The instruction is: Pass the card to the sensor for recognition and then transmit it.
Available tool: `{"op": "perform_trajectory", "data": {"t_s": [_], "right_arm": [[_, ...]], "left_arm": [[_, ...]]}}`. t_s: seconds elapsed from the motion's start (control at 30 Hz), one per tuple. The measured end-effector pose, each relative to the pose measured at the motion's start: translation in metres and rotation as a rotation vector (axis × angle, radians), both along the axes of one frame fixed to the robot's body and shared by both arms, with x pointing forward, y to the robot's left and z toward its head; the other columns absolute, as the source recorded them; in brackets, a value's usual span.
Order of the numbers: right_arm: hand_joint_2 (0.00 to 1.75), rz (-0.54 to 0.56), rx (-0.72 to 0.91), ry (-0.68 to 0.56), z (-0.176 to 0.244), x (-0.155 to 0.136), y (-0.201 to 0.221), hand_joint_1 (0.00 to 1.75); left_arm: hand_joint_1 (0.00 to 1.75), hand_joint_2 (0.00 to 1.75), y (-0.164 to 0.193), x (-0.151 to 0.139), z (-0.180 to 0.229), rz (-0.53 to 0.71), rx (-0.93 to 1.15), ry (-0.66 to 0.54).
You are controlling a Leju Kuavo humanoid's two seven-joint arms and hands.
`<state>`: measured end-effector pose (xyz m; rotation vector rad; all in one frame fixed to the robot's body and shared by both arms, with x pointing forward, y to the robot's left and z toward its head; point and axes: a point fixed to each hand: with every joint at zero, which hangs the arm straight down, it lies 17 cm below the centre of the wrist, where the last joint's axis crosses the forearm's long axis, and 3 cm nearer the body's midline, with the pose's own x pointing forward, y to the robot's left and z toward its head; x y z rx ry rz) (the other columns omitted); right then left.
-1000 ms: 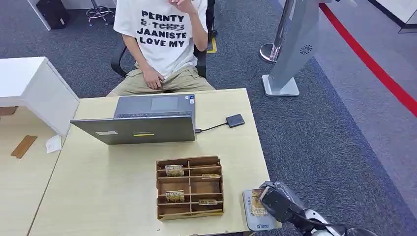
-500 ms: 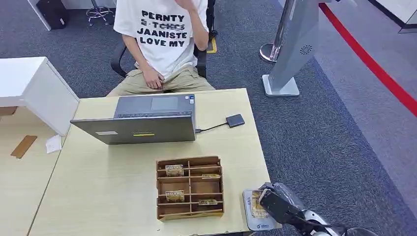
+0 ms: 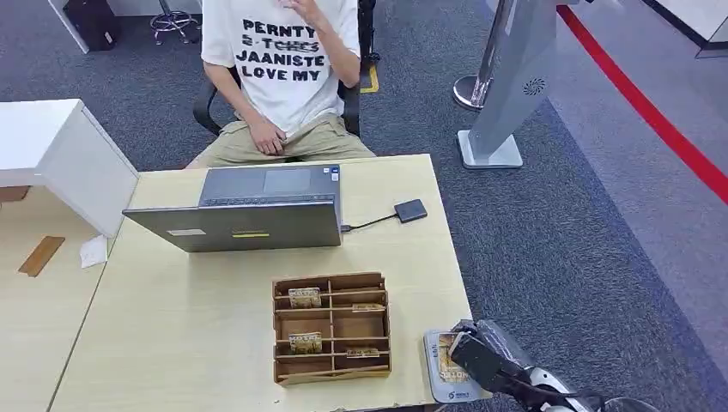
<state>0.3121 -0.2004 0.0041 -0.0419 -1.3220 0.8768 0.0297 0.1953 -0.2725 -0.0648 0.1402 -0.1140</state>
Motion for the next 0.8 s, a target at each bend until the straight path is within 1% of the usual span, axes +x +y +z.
{"op": "perform_trajectory", "data": {"t_s": [0.8], "right_arm": [[1.75,0.002,-0.006,0.004,-0.0023,-0.0003,-0.0002,1.75]], "left_arm": [[0.00,0.00,0.0000,0.0000,0.0000,0.000,0.000,0.000]]}}
